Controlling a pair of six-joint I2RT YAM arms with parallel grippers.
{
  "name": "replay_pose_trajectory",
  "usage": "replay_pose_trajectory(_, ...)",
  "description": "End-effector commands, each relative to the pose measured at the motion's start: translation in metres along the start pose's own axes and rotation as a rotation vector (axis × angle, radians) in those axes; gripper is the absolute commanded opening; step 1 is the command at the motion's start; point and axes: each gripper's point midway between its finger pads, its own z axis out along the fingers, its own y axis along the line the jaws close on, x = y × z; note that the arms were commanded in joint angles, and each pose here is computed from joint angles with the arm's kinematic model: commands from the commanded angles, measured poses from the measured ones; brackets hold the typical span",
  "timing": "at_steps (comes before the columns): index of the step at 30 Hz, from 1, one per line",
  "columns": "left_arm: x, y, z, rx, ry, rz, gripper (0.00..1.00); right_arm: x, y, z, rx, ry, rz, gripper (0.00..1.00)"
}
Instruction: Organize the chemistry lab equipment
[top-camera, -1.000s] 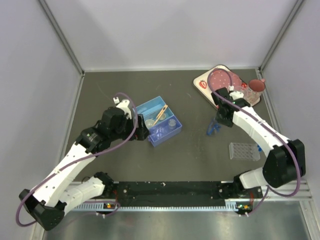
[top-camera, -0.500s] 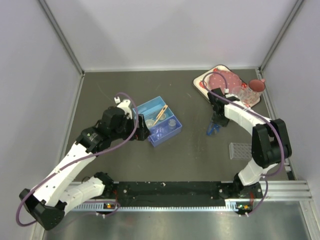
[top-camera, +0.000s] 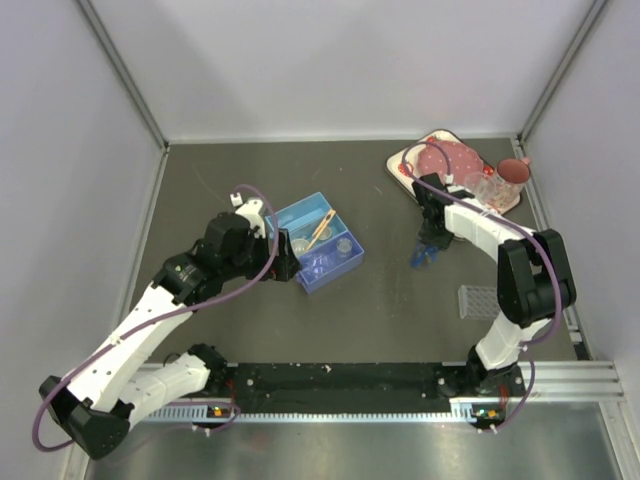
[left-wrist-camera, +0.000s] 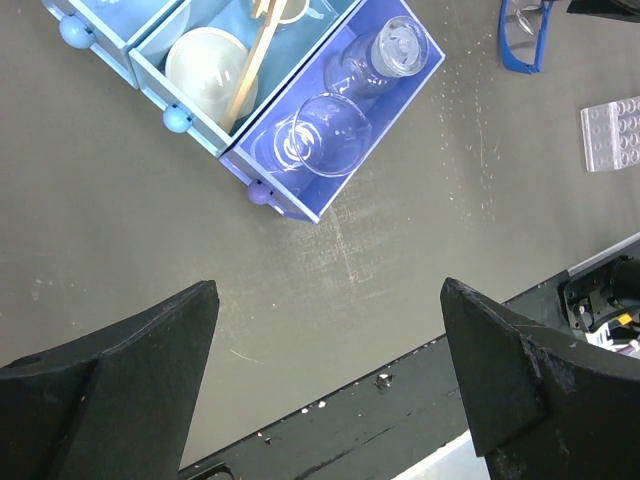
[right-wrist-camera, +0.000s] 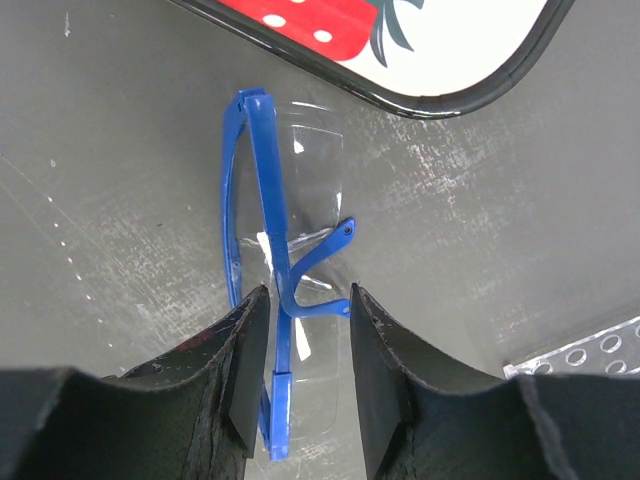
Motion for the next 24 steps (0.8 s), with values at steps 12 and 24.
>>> replay_pose_trajectory(12, -0.021, -0.01, -0.005, 0.032, -0.069, 0.014, 0.98, -0.018, 0.013, 0.009, -0.01, -0.039, 0.027, 0.27)
replay_pose_trajectory(24, -0.021, -0.011, -0.008, 0.037, -0.072, 0.012, 0.98, -0.023, 0.016, 0.003, -0.031, -0.052, 0.028, 0.0)
